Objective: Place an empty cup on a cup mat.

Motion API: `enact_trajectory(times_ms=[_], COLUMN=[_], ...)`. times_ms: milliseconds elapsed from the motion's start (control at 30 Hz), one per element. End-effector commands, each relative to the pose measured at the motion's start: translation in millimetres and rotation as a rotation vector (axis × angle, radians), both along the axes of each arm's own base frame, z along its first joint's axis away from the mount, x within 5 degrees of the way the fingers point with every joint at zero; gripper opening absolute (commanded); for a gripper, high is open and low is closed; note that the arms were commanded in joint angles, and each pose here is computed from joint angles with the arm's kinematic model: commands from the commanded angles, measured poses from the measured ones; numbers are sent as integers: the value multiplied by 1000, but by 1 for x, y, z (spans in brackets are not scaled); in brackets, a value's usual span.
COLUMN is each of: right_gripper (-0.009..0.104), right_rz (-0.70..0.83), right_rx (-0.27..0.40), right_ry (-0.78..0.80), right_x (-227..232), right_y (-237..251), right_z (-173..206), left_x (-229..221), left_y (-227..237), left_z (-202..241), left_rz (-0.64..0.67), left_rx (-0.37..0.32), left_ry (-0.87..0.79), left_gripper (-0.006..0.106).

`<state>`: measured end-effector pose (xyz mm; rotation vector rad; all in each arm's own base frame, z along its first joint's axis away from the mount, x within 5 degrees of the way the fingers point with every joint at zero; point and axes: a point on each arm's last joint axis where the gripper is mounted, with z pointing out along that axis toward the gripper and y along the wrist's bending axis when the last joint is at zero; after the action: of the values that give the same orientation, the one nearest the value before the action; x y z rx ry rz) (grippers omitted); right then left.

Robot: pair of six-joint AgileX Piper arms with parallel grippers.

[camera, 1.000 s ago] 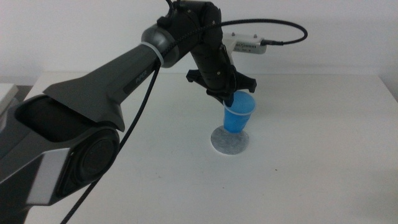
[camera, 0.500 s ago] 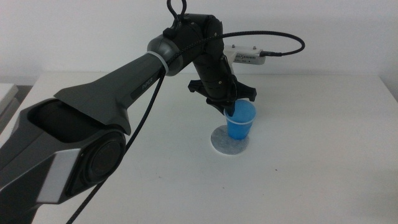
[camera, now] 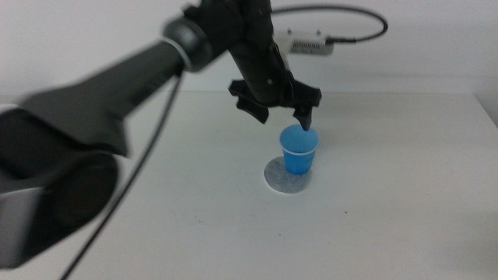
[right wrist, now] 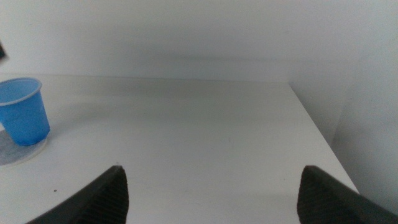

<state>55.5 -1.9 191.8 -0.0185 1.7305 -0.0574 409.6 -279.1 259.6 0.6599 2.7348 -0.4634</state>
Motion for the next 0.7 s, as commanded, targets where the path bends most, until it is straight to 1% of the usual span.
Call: enact_trajectory(times_ms=[0, 67, 167, 233, 333, 400, 567, 633, 667], right_gripper=[93, 93, 93, 93, 93, 93, 93, 93, 93], right_rz=[2, 2, 2, 2, 2, 2, 2, 2, 2], right_rx=[-10, -10, -10, -10, -10, -10, -10, -10, -10], right_ry=[-8, -8, -8, -8, -8, -8, -8, -8, -8], right_x=[0, 0, 0, 0, 0, 0, 0, 0, 0], right_y=[0, 0, 0, 0, 0, 0, 0, 0, 0], right_z=[0, 0, 0, 0, 0, 0, 0, 0, 0], left_x=[-18, -38, -71, -95, -130, -146, -195, -214, -220], left_y=[12, 28, 57, 80, 110, 127, 166, 183, 189], left_z=[32, 48, 59, 73, 83, 82, 75, 70, 69], left_rz=[-10, -21, -16, -2, 29, 49, 111, 143, 160], left_rx=[-19, 22, 116, 148, 172, 161, 66, 35, -4], left_ry=[-26, -44, -51, -72, -86, -164, -324, -443, -517], left_gripper=[94, 94, 94, 94, 94, 94, 94, 94, 94])
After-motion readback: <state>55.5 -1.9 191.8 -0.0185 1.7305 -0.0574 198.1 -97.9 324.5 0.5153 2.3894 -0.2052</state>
